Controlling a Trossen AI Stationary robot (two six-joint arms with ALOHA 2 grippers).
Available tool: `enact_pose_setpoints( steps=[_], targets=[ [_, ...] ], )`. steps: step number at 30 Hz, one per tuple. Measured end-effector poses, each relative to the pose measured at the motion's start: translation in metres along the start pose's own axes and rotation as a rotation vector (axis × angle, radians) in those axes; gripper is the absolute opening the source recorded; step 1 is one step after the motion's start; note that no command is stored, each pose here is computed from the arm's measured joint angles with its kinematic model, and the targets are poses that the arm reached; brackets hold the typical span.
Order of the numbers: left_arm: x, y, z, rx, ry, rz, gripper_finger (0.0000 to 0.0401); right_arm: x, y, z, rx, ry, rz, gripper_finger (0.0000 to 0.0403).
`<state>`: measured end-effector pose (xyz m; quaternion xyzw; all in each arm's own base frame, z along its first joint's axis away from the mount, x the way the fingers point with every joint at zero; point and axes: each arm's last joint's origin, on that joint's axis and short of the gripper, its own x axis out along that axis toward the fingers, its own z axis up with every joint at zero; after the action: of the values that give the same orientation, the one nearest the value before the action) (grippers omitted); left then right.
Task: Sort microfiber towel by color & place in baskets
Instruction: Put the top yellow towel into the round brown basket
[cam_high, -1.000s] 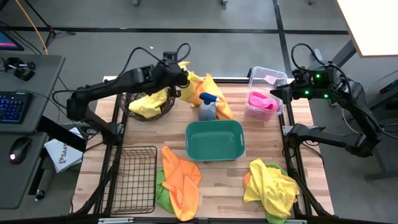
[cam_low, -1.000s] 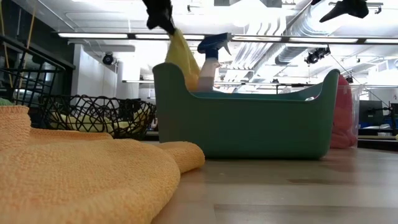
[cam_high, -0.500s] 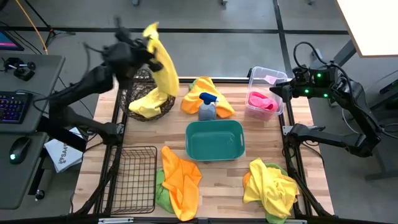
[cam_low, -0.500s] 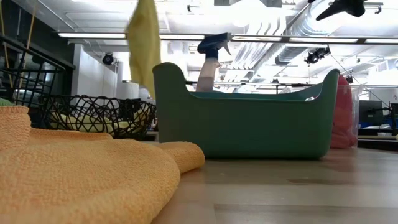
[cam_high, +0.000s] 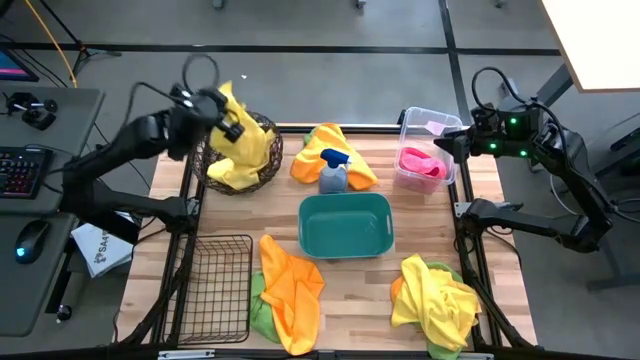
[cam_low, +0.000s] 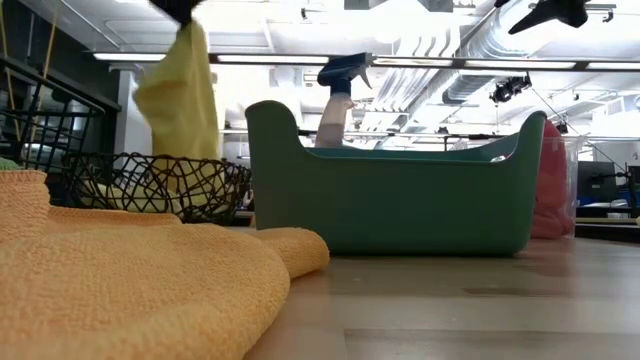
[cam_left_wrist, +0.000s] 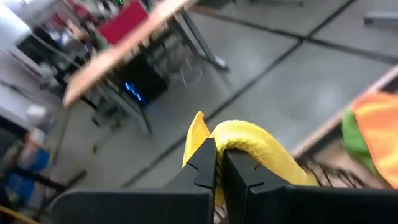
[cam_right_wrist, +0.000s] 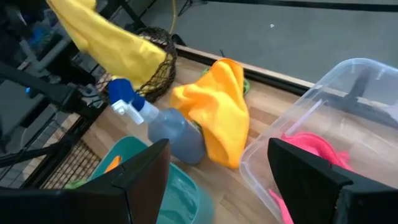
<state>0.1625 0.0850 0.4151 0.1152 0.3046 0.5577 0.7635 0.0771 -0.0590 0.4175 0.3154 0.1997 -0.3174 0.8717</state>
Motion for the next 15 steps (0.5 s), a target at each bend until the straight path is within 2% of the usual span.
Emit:
enact_pose_setpoints(
  steps=[9,12,15],
  targets=[
    [0.045,-0.067,-0.101,-0.069,0.302,-0.112,0.0000,0.000,0.000,0.000,0.025,-0.006,-0.012,0.0265],
    [0.058,-0.076,-0.131,-0.089,0.422,-0.144,0.0000,0.000,-0.001,0.000,0.025,-0.009,-0.018,0.0265],
    [0.068,-0.075,-0.144,-0.121,0.481,-0.137,0.0000,0.000,-0.001,0.000,0.023,-0.009,-0.021,0.0265]
  ],
)
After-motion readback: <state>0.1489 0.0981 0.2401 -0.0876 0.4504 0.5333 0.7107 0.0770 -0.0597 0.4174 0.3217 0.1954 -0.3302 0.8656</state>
